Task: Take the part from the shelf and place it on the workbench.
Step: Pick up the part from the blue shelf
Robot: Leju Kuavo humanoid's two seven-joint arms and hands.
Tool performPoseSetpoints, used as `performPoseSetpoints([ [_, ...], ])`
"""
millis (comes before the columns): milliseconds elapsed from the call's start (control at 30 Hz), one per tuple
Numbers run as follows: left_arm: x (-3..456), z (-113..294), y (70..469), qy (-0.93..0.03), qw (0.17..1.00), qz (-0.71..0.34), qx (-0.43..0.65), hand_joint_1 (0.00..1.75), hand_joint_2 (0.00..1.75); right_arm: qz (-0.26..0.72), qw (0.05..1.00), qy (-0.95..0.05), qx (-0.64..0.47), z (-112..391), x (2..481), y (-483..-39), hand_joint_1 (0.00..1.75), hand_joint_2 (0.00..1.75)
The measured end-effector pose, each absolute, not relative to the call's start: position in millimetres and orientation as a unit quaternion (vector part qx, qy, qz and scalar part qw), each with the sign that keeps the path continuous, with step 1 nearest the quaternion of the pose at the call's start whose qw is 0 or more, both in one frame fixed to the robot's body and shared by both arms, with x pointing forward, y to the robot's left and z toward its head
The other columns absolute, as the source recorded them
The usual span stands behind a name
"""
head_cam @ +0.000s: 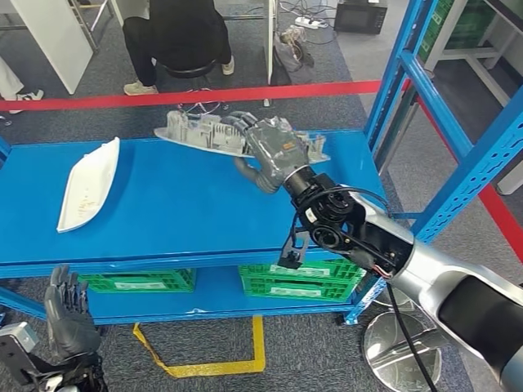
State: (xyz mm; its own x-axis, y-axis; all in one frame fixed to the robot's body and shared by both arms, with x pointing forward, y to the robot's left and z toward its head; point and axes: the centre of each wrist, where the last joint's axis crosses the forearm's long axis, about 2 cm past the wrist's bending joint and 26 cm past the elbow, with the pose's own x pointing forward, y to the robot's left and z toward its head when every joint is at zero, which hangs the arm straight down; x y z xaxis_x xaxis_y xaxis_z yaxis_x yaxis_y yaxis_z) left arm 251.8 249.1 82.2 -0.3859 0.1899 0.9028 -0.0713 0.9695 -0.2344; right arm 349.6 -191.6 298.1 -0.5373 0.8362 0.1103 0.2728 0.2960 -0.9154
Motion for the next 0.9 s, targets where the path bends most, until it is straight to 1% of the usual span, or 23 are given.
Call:
performPoseSetpoints([
  [233, 252.3, 82.8, 248.7, -0.823, 0.554, 0.115, -0.042, 0.0, 0.0, 0.414, 0.276, -0.77, -0.399, 311.4, 345.6, -201.7, 1.75, 1.75],
  [467, 256.9, 86.9, 246.4, -0.826, 0.551, 0.112, -0.042, 0.0, 0.0, 0.329, 0.202, -0.811, -0.44, 302.3, 337.6, -214.1, 1.75, 1.75],
  [700, 257.6, 87.7, 245.4, -0.826, 0.552, 0.108, -0.042, 0.0, 0.0, 0.292, 0.199, -0.821, -0.449, 286.7, 331.8, -223.5, 1.75, 1.75],
  [900, 259.4, 89.4, 244.8, -0.826, 0.553, 0.098, -0.039, 0.0, 0.0, 0.264, 0.177, -0.828, -0.462, 284.3, 327.3, -228.6, 1.75, 1.75],
])
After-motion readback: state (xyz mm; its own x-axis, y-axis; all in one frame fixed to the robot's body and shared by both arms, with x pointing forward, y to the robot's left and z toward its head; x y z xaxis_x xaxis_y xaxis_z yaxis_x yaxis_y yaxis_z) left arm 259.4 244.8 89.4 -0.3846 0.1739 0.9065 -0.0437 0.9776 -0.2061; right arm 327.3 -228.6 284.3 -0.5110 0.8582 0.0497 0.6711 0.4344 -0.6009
